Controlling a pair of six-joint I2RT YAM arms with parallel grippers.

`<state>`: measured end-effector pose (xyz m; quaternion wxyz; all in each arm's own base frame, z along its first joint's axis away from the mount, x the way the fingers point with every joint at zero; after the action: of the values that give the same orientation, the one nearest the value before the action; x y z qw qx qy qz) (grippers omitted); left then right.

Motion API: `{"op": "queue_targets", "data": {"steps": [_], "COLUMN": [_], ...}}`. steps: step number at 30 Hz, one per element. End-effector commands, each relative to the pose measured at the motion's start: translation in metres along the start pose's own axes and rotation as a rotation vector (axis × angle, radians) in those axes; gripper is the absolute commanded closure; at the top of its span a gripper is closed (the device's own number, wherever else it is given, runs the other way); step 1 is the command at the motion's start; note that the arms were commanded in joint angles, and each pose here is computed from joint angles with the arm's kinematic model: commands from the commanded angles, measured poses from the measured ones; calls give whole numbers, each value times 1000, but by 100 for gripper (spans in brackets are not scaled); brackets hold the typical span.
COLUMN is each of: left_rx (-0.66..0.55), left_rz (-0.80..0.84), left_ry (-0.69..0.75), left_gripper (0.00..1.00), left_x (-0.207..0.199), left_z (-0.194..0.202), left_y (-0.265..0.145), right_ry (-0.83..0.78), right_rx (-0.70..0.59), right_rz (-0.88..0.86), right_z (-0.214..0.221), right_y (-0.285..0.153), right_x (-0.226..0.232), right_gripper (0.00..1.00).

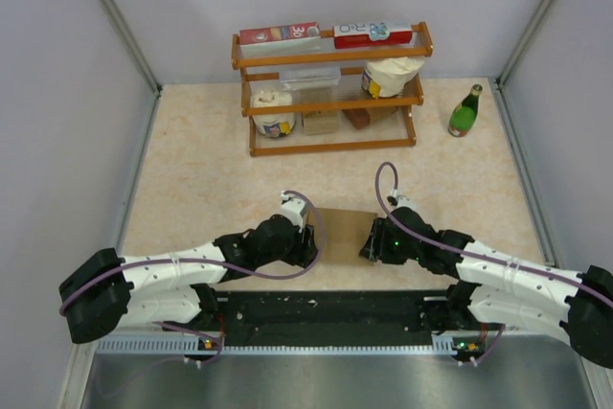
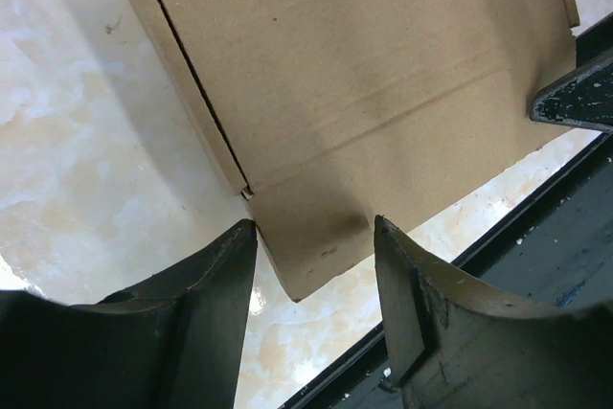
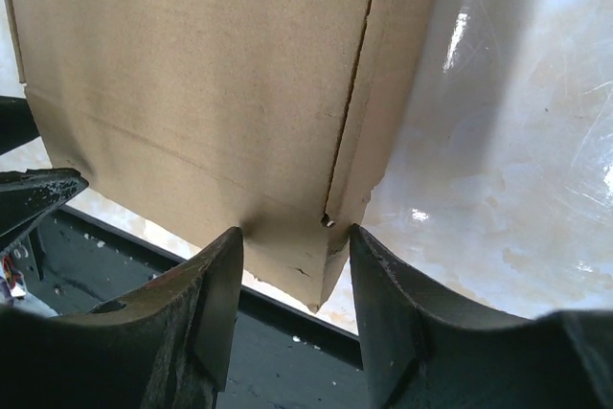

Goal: Fold the paper box

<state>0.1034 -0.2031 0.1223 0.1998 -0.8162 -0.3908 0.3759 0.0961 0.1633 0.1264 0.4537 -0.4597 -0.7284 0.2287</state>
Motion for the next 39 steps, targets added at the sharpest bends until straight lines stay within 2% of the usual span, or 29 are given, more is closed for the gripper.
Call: {"op": "queue_targets", "data": {"steps": [1,12,18,24,28,30,31,33,37,39], "left_rx": [-49,-55,-90,-147,-276,-297,-291,-291,-232,-189], "left_rz": [-21,-75,-69,-57,-14,-1,10,16,43,55], "left_ry": [19,37,49,85,121,129,128,139,170,184], "left_gripper": [43,43,42,40,39,42,46,59,96,100], "left_x": [2,10,4,-8,-19,-17,-15,-14,-15,-16], "left_z": [-4,0,-12,-37,-68,-85,-94,-115,-149,-160], "left_y": [0,4,-7,-34,-55,-55,-50,-39,-2,22], "right_ry": [-11,-36,-48,-83,-101,-115,-124,-148,-209,-229], "right_rx": [-50,-61,-88,-147,-189,-197,-193,-180,-148,-124], "right_rz": [14,62,59,32,31,18,6,-30,-111,-145], "right_z": [-4,-3,-6,-14,-19,-20,-20,-20,-18,-17], "right_y": [-1,1,-4,-19,-33,-38,-40,-43,-49,-48], "right_x": [-3,-10,-10,-7,-7,-6,-6,-3,2,4], "right_gripper": [52,50,47,41,40,40,42,51,83,96]}}
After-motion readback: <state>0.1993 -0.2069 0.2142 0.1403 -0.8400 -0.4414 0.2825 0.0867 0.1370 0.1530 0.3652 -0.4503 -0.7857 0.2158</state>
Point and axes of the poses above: each gripper's point midway between its finger pads, its own y axis out along the fingers, its own x axis along the line the jaws close on, z = x × y, the point moved 10 cm from there along -y, back along the fingers, and after that the axes turned 6 degrees about -y, right-handed, at the moved point
